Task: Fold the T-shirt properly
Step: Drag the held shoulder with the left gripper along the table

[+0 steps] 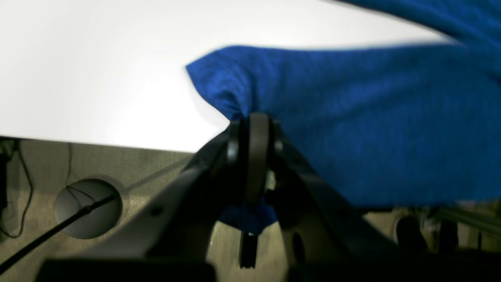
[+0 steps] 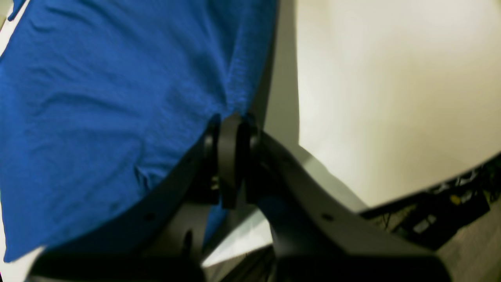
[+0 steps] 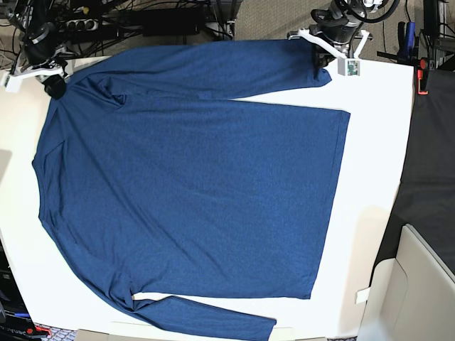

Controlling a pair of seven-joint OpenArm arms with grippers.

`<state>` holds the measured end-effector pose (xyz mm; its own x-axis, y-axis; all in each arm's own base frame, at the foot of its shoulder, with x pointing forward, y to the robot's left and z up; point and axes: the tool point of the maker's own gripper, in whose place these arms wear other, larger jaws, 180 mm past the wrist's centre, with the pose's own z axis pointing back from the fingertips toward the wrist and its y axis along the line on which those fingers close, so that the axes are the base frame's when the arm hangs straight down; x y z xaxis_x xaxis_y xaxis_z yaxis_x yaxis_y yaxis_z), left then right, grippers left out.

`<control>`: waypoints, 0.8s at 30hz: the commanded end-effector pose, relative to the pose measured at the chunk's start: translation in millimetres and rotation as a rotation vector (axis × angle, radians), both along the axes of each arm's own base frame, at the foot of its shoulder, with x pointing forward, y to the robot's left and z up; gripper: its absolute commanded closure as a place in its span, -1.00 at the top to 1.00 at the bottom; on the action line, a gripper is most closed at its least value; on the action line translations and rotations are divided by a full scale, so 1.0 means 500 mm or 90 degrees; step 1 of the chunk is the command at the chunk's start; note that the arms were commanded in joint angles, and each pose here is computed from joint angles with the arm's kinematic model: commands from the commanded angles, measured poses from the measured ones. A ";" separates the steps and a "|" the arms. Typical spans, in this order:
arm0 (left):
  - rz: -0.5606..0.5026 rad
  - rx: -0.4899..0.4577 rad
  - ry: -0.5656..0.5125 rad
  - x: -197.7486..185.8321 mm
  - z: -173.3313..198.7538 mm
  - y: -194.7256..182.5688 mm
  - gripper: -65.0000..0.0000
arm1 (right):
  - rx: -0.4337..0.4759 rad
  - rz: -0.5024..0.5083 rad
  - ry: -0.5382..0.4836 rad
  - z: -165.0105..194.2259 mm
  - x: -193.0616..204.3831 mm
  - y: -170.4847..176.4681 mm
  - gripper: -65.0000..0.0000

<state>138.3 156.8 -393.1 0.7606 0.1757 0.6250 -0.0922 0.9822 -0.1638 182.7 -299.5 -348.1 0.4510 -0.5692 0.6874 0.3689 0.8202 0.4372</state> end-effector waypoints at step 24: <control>0.005 0.005 -0.277 0.293 0.198 0.010 -1.00 | 0.011 -0.017 -0.055 0.026 0.030 0.007 -0.99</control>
<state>278.7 160.9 -307.7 0.4724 0.1759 0.8637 -0.0311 0.9826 -0.1831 193.7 -292.6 -345.8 0.3977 -0.6066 0.6884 0.3720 0.7925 0.4834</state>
